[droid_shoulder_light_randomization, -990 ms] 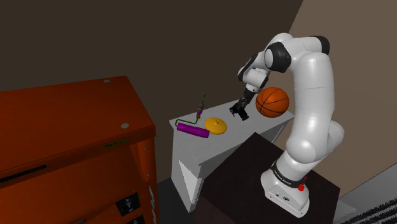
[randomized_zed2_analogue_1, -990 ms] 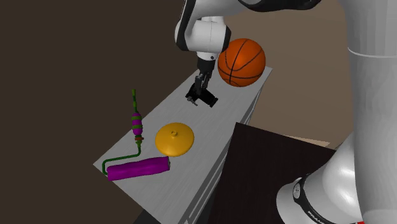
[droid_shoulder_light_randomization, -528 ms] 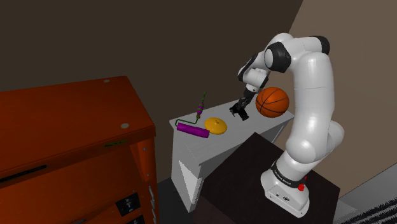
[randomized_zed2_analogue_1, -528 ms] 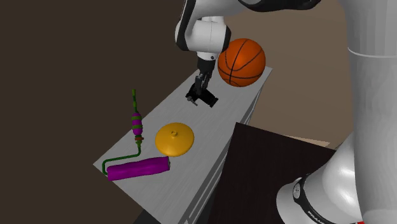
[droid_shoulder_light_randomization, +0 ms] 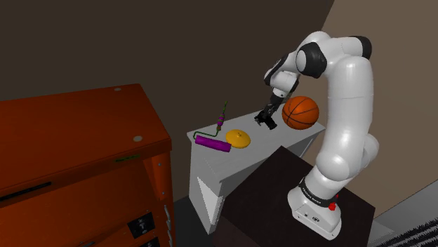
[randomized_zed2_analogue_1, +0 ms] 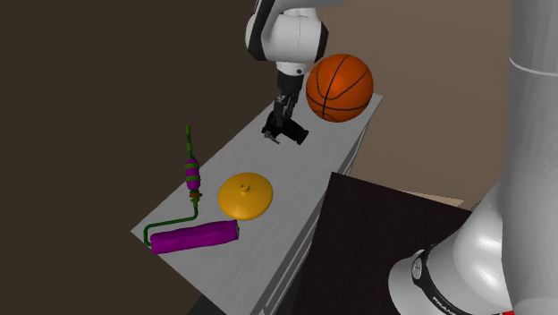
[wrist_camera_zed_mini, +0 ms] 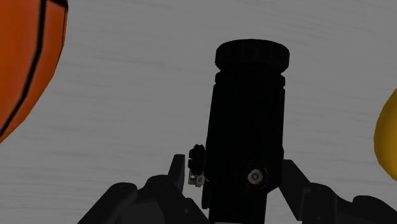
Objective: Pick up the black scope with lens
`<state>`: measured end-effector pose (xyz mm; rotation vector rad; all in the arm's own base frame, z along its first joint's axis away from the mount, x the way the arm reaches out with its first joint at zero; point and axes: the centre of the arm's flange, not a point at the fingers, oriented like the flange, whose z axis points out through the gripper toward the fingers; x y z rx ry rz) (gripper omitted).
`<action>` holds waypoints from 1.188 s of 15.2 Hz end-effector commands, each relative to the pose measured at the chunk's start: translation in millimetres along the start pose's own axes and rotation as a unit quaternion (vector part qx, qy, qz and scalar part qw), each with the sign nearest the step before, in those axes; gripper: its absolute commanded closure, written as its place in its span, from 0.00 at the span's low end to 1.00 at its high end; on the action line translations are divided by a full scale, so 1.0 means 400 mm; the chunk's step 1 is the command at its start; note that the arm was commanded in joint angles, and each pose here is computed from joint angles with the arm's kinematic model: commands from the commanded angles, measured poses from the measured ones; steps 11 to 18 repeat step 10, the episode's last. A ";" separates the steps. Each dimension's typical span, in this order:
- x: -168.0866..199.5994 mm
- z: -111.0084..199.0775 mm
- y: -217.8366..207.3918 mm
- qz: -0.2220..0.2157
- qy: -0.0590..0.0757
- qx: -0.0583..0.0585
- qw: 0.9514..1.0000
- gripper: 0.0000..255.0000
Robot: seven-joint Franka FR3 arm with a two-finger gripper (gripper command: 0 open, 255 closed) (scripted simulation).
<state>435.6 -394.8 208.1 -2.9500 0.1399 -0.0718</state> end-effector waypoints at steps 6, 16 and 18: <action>0.006 -0.092 -0.016 0.000 0.000 0.000 1.000 1.00; 0.007 -0.119 -0.022 0.000 0.000 0.000 1.000 1.00; 0.007 -0.119 -0.022 0.000 0.000 0.000 1.000 1.00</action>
